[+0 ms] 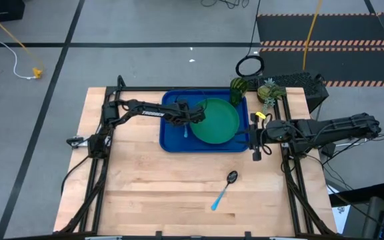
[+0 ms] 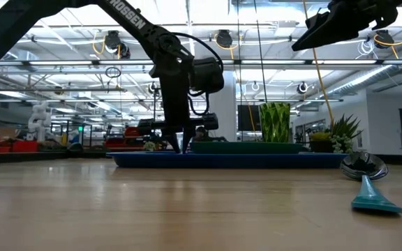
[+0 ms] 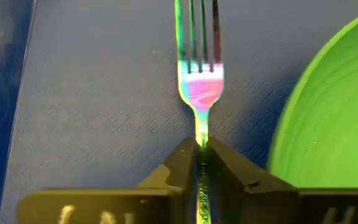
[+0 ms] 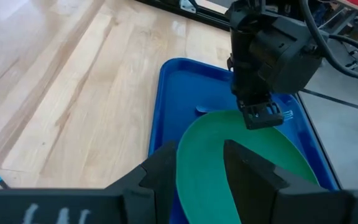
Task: Pick and place plate/cup/fork/spoon on tray
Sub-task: Put the blue fork on the blue serving tray to the left of the green plate, then put the light blue spoon on the blue serving tray to the left of the blue fork
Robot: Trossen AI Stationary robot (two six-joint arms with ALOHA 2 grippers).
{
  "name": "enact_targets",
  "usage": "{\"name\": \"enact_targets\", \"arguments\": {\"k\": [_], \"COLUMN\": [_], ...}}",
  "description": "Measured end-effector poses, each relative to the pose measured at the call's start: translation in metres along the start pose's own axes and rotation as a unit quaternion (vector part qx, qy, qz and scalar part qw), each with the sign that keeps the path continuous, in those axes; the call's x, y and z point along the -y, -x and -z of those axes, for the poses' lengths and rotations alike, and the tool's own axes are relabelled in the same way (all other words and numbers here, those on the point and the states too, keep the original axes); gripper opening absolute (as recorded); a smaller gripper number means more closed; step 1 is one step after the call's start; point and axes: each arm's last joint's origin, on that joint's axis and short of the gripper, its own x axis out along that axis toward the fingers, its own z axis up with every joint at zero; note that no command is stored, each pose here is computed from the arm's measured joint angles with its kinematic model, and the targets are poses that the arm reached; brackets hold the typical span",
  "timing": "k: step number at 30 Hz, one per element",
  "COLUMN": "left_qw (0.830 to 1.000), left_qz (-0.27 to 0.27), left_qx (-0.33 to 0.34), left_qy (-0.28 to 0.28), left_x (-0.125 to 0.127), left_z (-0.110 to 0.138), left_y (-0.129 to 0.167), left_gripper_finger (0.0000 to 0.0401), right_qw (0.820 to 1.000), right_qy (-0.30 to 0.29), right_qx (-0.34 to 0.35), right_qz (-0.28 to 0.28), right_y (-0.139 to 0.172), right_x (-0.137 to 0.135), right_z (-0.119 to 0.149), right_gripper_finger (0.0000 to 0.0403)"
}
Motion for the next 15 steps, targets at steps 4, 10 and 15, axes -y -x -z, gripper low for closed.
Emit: {"name": "enact_targets", "arguments": {"k": [4,10,15], "left_qw": [1.000,1.000,1.000], "left_qz": [0.000,0.005,0.015], "left_qx": [0.000,0.002,0.007], "left_qy": [0.001,-0.011,-0.027], "left_x": [0.000,0.000,0.000], "left_z": [0.000,-0.003,-0.010], "left_y": [0.000,0.005,0.016], "left_gripper_finger": [0.0086,0.0107,0.0108], "right_qw": [1.000,1.000,1.000], "right_qy": [0.000,0.000,-0.006], "right_qx": [0.000,-0.001,-0.002], "right_qz": [0.000,0.000,0.000], "right_y": [0.000,0.000,0.000], "right_x": [0.000,0.000,0.000], "right_z": [0.000,0.000,0.000], "right_gripper_finger": [0.0125,0.0125,0.0125]}}
